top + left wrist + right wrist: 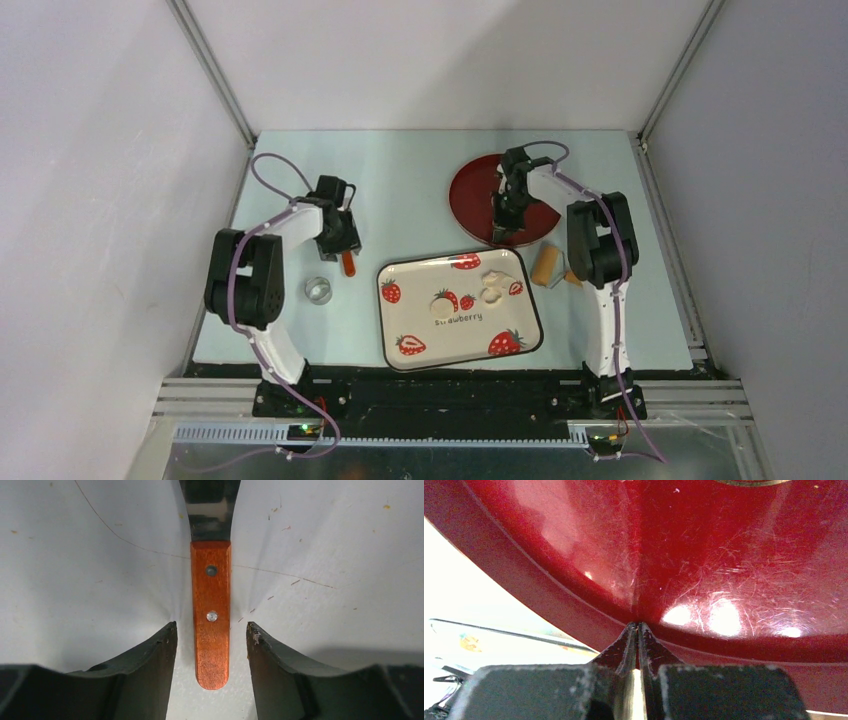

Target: Roll out the dumpling wrappers from the dough

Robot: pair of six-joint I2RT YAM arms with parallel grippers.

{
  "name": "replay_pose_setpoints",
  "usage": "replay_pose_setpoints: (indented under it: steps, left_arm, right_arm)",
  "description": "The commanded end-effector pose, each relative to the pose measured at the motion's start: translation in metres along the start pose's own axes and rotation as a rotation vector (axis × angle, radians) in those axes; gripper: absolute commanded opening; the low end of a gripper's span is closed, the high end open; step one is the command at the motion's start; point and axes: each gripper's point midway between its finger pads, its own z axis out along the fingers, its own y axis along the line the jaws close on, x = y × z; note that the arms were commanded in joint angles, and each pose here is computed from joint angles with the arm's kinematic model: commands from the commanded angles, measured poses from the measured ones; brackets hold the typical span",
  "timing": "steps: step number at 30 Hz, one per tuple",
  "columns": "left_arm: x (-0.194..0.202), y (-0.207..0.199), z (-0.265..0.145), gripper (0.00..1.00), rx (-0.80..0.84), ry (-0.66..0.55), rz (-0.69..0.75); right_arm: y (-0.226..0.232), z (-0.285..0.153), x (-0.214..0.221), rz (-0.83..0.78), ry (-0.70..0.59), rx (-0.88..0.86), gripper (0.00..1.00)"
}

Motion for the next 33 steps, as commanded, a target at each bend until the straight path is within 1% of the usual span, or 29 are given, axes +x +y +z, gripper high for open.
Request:
replay_pose_setpoints:
  steps: [1, 4, 8, 9, 10, 11, 14, 15, 18, 21, 24, 29, 33]
  left_arm:
    - [-0.009, -0.002, -0.004, 0.56, -0.06, 0.002, 0.07]
    - [-0.002, -0.003, -0.005, 0.49, -0.087, 0.043, 0.117]
    - [0.008, -0.008, -0.006, 0.38, -0.079, 0.079, 0.166]
    - [0.011, -0.01, -0.006, 0.33, -0.075, 0.084, 0.179]
    - [0.014, -0.011, -0.006, 0.31, -0.075, 0.094, 0.193]
    - [0.017, -0.013, -0.006, 0.27, -0.069, 0.103, 0.203]
    - [0.029, -0.014, -0.003, 0.2, -0.067, 0.135, 0.227]
    - [0.033, -0.016, -0.004, 0.16, -0.066, 0.14, 0.24]
    - [0.043, -0.015, -0.005, 0.09, -0.08, 0.148, 0.269]
    - [0.046, -0.016, -0.012, 0.02, -0.083, 0.123, 0.288]
    - [0.046, -0.015, -0.024, 0.0, -0.08, 0.089, 0.303]
    - [0.044, -0.021, -0.056, 0.0, -0.029, -0.001, 0.328]
    - [0.061, -0.022, -0.066, 0.0, 0.005, 0.001, 0.335]
  right_arm:
    - [0.015, -0.022, 0.015, -0.002, -0.001, -0.032, 0.09]
    - [0.015, -0.024, 0.023, 0.012, 0.003, -0.053, 0.09]
    - [0.013, -0.029, 0.033, 0.021, 0.003, -0.064, 0.1]
    - [0.012, -0.03, 0.036, 0.024, 0.006, -0.065, 0.1]
    - [0.011, -0.031, 0.037, 0.027, 0.004, -0.065, 0.1]
    - [0.009, -0.032, 0.04, 0.031, 0.007, -0.063, 0.1]
    - [0.0, -0.034, 0.046, 0.048, 0.013, -0.058, 0.11]
    - [-0.002, -0.034, 0.047, 0.051, 0.013, -0.057, 0.11]
    - [-0.009, -0.039, 0.054, 0.058, 0.013, -0.05, 0.11]
    - [-0.011, -0.043, 0.058, 0.059, 0.008, -0.048, 0.11]
    - [-0.011, -0.051, 0.06, 0.054, -0.007, -0.054, 0.12]
    - [-0.006, -0.063, 0.063, 0.047, -0.028, -0.068, 0.13]
    - [-0.004, -0.074, 0.066, 0.044, -0.048, -0.078, 0.15]
